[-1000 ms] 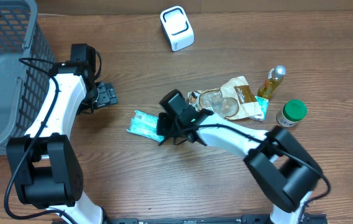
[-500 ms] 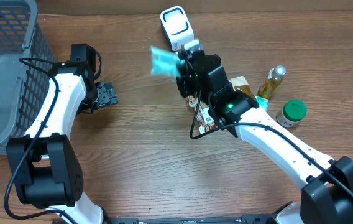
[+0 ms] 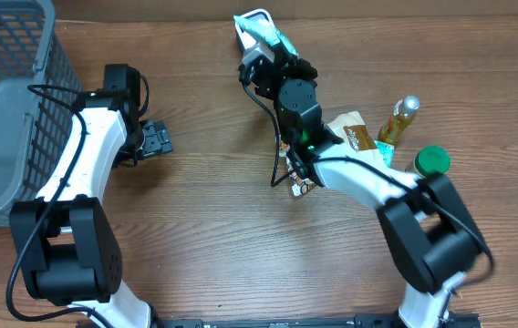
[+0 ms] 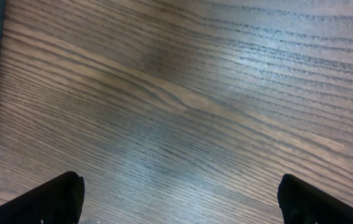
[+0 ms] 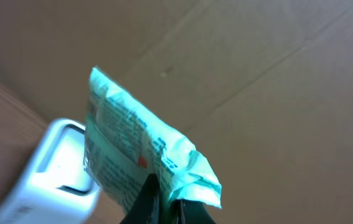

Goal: Scan the item barcode
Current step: 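Lift the mint-green bar up to the white scanner, then lower the mint-green bar onto the table centre and release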

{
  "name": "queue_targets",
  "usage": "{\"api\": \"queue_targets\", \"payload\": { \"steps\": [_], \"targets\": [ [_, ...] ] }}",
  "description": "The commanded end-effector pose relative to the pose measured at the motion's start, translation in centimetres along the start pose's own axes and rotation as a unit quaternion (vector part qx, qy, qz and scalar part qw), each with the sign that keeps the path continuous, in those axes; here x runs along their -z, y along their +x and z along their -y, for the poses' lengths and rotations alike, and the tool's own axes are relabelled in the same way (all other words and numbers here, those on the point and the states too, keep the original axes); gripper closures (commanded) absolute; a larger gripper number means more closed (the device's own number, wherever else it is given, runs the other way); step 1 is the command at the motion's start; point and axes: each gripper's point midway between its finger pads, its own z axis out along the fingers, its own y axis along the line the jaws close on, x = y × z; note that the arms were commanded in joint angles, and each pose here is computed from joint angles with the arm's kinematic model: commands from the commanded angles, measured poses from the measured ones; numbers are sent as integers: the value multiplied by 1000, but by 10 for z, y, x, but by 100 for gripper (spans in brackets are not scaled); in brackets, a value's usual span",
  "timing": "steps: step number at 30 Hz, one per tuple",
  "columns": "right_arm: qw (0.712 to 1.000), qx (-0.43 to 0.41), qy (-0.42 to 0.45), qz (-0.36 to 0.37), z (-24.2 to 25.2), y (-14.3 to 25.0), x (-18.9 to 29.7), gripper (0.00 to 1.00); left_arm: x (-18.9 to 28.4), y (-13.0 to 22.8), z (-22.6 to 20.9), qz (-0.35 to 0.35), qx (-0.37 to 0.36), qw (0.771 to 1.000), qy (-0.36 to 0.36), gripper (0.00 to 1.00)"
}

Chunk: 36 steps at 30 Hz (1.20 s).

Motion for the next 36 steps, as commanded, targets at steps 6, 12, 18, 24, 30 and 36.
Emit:
{"api": "queue_targets", "payload": {
  "steps": [6,12,18,24,30,36],
  "targets": [
    [987,147,65,9,-2,23,-27,96,9,-2,-1,13,-7,1000,1,0],
    [991,119,61,-8,-1,23,-61,96,9,-2,-1,13,-7,1000,1,1],
    [997,69,35,-22,-7,20,-75,96,9,-2,-1,13,-7,1000,1,0],
    [995,90,0,-50,-25,37,-75,96,9,-2,-1,13,-7,1000,1,0],
    [985,-52,163,-17,44,9,-62,97,9,-2,-1,13,-7,1000,1,0],
    [983,-60,169,-40,56,-23,-41,96,9,-2,-1,12,-7,1000,1,0]
  ]
}}
